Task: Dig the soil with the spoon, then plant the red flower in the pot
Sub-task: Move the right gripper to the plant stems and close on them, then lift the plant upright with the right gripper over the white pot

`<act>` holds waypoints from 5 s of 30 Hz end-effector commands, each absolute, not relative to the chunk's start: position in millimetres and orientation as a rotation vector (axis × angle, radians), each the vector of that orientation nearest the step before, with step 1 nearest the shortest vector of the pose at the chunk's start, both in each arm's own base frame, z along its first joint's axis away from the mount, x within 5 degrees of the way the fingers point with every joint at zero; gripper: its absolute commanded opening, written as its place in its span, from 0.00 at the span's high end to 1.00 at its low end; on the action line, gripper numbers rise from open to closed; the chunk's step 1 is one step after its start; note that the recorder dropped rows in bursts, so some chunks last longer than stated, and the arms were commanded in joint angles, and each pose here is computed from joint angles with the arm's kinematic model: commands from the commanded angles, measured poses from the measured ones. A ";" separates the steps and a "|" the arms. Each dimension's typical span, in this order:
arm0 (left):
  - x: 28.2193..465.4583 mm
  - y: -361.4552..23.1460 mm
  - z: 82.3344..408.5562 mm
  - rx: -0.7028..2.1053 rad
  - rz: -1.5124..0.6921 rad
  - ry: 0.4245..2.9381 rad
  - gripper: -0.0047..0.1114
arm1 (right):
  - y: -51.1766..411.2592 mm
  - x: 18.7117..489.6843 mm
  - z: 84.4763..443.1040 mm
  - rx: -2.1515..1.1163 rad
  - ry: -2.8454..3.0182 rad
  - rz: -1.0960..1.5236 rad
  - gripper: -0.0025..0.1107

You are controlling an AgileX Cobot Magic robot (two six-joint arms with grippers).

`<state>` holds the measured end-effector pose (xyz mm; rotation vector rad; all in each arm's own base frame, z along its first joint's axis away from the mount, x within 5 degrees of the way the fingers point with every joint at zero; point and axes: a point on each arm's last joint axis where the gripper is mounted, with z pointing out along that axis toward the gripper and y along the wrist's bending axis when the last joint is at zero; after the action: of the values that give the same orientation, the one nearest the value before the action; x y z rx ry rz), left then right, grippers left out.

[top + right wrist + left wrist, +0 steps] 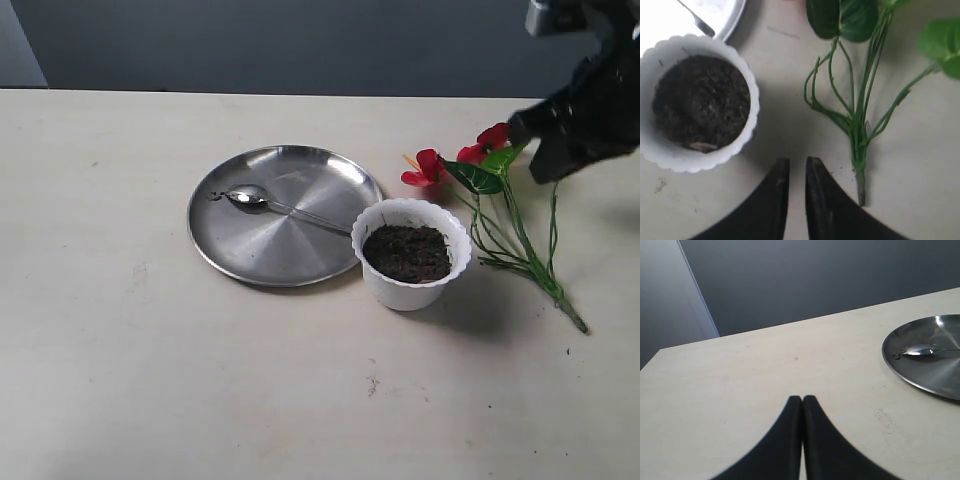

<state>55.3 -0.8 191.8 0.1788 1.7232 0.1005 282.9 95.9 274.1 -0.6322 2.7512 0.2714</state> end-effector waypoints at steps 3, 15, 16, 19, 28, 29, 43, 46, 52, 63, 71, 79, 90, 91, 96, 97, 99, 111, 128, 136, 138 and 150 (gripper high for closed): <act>55.4 -1.2 191.4 0.180 0.093 1.715 0.96 | 83.6 250.6 212.5 -0.507 2.723 0.265 0.85; 55.4 -1.2 191.4 0.180 0.093 1.715 0.96 | 79.0 248.8 191.2 -0.553 2.709 0.192 0.73; 55.4 -1.2 191.4 0.180 0.093 1.715 0.96 | 79.0 249.2 191.3 -0.551 2.704 0.192 0.67; 55.4 -1.2 191.4 0.180 0.093 1.715 0.96 | 79.5 252.4 192.6 -0.533 2.670 0.190 0.55; 55.4 -1.2 191.4 0.180 0.093 1.715 0.96 | 74.8 258.4 194.4 -0.416 2.637 0.125 0.55; 55.4 -1.2 191.4 0.180 0.093 1.715 0.96 | 73.7 259.9 193.3 -0.416 2.632 0.102 0.55; 55.4 -1.2 191.4 0.180 0.093 1.715 0.96 | 78.0 284.1 146.3 -0.305 2.651 0.094 0.55; 55.4 -1.2 191.4 0.180 0.093 1.715 0.96 | 77.6 284.7 142.7 -0.294 2.666 0.093 0.55; 55.4 -1.2 191.4 0.180 0.093 1.715 0.96 | 76.5 280.8 146.9 -0.297 2.695 0.087 0.55; 55.4 -1.2 191.4 0.180 0.093 1.715 0.96 | 68.8 279.5 176.0 -0.280 2.580 0.000 0.61; 55.4 -1.2 191.4 0.180 0.093 1.715 0.96 | 72.8 289.7 156.2 -0.255 2.573 0.027 0.53; 55.4 -1.2 191.4 0.180 0.093 1.715 0.96 | 59.1 302.0 136.0 -0.160 2.600 0.034 0.53; 55.4 -1.2 191.4 0.180 0.093 1.715 0.96 | 50.8 308.9 136.5 -0.068 2.571 0.064 0.53; 55.4 -1.2 191.4 0.180 0.093 1.715 0.96 | 51.6 308.8 136.5 -0.063 2.571 0.068 0.53; 55.4 -1.2 191.4 0.180 0.093 1.715 0.96 | 57.5 307.4 136.3 -0.081 2.575 0.076 0.53; 55.4 -1.2 191.4 0.180 0.093 1.715 0.96 | 60.0 306.9 136.3 -0.091 2.575 0.079 0.53; 55.4 -1.2 191.4 0.180 0.093 1.715 0.96 | 65.0 306.2 136.5 -0.115 2.570 0.087 0.53; 55.4 -1.2 191.4 0.180 0.093 1.715 0.96 | 68.6 309.2 120.0 -0.129 2.586 0.101 0.55; 55.4 -1.2 191.4 0.180 0.093 1.715 0.96 | 72.9 314.8 160.4 -0.156 2.356 0.179 0.98; 55.4 -1.2 191.4 0.180 0.093 1.715 0.96 | 75.8 272.8 263.9 -0.219 1.741 0.363 0.98; 55.4 -1.2 191.4 0.180 0.093 1.715 0.96 | 75.0 254.6 268.9 -0.228 1.631 0.411 0.98; 55.4 -1.2 191.4 0.180 0.093 1.715 0.96 | 86.4 204.5 252.8 -0.390 1.260 0.657 0.98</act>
<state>55.3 -0.8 191.8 0.1788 1.7232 0.1005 205.9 80.9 256.8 -0.3298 1.3038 0.6138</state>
